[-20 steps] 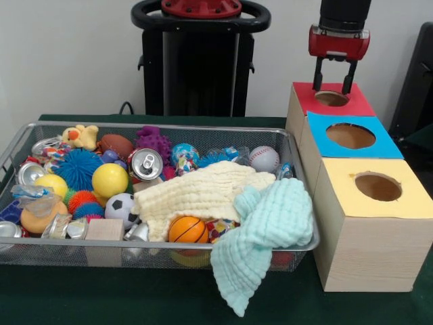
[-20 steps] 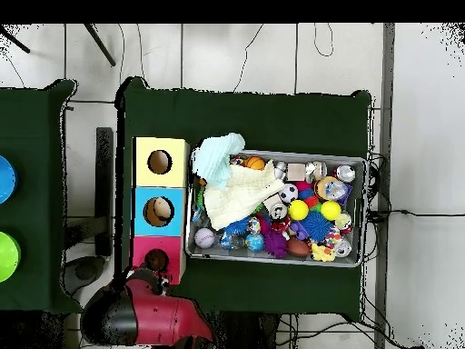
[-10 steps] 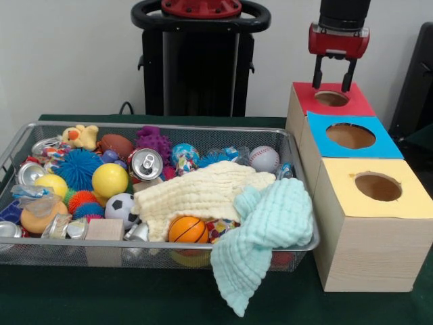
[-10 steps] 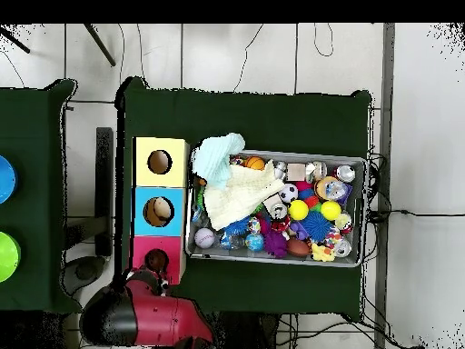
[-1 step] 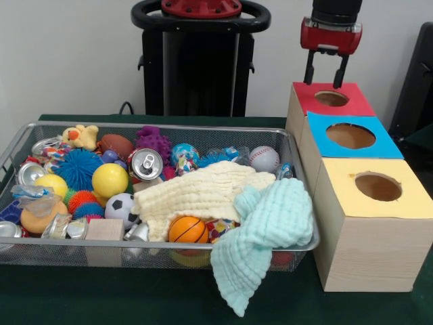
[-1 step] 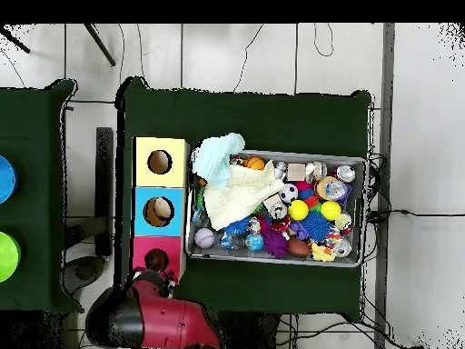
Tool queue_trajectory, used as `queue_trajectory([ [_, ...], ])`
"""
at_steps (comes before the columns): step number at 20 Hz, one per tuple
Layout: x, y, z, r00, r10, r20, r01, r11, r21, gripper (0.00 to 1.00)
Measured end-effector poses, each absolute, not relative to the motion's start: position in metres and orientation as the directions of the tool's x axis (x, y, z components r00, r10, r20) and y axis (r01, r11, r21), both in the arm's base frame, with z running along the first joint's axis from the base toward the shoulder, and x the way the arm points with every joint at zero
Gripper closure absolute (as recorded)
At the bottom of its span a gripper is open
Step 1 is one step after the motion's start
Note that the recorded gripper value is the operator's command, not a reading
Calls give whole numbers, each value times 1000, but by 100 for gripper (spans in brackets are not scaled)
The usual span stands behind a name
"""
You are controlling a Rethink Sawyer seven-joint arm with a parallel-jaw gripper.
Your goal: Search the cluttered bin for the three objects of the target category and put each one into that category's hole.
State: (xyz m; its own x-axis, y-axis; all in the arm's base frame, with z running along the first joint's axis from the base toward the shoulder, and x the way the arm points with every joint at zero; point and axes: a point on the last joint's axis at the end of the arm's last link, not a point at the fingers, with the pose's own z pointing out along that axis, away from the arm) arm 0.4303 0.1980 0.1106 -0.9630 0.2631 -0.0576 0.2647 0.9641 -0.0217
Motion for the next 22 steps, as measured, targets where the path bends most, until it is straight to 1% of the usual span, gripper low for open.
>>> queue_trajectory([
  [7,444,162,120,-947,311,-78,314,949,-23,0],
  [14,453,95,119,-925,372,-82,376,925,-44,0],
  [22,448,32,115,-911,406,-75,411,909,-73,0],
])
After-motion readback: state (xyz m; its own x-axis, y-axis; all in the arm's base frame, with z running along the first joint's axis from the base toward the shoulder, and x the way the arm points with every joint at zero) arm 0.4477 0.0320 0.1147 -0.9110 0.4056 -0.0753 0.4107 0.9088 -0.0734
